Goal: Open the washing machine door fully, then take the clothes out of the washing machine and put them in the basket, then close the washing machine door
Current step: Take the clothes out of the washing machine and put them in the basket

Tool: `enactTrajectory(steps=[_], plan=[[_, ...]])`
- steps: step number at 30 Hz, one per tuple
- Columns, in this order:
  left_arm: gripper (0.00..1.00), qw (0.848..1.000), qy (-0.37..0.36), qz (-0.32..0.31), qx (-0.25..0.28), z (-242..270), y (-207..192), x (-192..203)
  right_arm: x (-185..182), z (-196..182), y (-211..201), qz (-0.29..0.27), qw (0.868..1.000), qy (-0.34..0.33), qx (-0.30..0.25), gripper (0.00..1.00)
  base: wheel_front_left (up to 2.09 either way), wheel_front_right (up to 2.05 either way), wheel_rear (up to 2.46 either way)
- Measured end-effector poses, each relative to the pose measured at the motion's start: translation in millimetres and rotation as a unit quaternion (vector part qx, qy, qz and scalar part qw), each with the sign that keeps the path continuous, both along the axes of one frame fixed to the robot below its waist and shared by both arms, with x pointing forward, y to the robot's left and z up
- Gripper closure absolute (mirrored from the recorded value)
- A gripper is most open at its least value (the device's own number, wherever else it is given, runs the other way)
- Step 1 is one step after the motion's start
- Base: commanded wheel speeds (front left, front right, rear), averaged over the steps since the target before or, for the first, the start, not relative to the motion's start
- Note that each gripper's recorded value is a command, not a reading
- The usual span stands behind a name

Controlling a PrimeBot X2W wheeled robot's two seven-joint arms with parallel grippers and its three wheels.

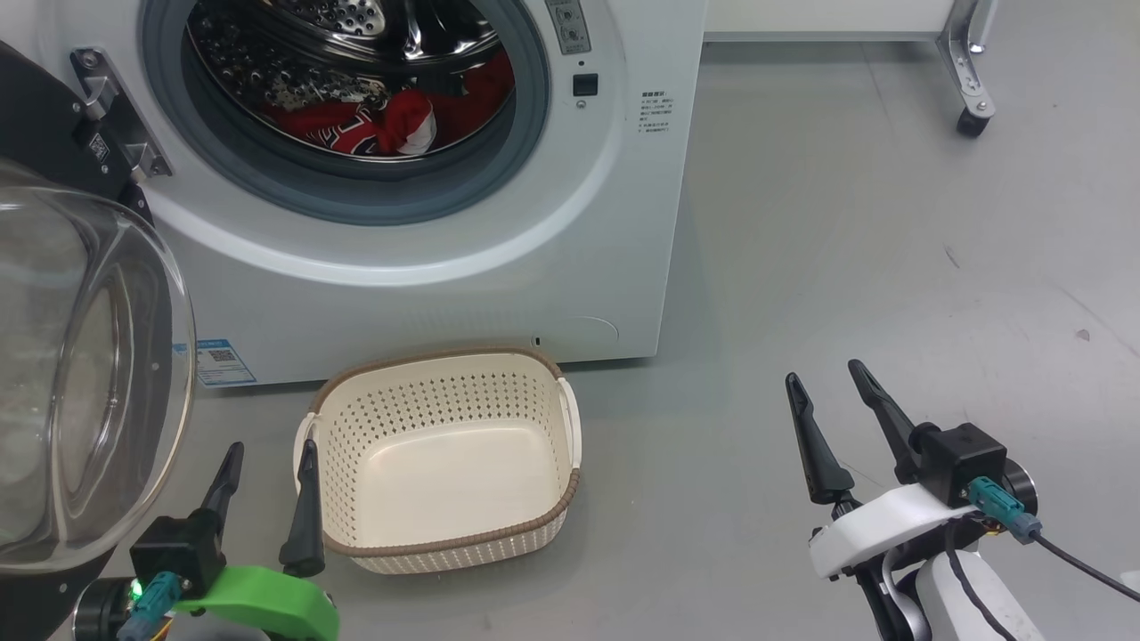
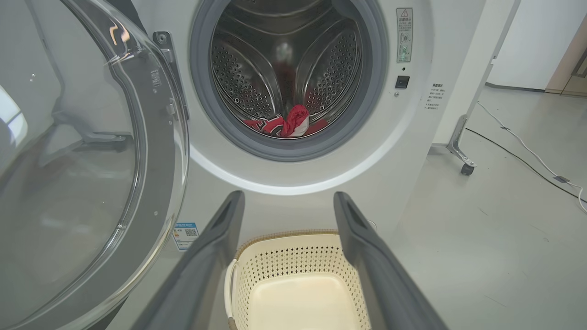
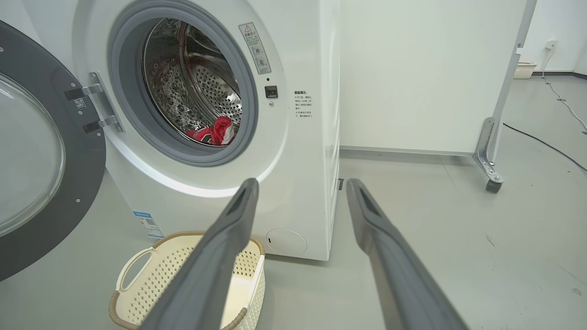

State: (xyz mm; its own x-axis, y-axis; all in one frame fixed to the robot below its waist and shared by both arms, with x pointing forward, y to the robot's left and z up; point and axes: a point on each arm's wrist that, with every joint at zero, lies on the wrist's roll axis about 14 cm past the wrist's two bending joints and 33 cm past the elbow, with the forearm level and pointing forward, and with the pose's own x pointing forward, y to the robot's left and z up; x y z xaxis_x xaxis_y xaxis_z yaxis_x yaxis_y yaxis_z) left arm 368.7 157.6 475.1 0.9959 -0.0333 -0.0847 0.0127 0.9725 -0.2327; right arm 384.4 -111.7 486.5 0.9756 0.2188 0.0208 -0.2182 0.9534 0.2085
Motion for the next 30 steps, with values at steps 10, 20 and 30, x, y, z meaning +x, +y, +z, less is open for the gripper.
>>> enactTrajectory(steps=[10, 20, 30], plan=[[0.0, 1.0, -0.001, 0.0, 0.003, 0.8, 0.1, 0.3, -0.3, -0.5, 0.4, 0.0, 1.0, 0.001, 0.0, 0.0, 0.65, -0.65, 0.0], [0.0, 1.0, -0.004, -0.001, 0.008, 2.0, -1.0, 0.4, -1.1, 0.7, 0.7, 0.001, 1.0, -0.001, 0.0, 0.0, 1.04, -1.04, 0.0], [0.0, 1.0, -0.004, -0.003, 0.011, 1.7, -1.5, 0.3, -2.2, 0.5, 0.5, 0.001, 1.0, 0.0, 0.0, 0.0, 0.84, -0.84, 0.0]])
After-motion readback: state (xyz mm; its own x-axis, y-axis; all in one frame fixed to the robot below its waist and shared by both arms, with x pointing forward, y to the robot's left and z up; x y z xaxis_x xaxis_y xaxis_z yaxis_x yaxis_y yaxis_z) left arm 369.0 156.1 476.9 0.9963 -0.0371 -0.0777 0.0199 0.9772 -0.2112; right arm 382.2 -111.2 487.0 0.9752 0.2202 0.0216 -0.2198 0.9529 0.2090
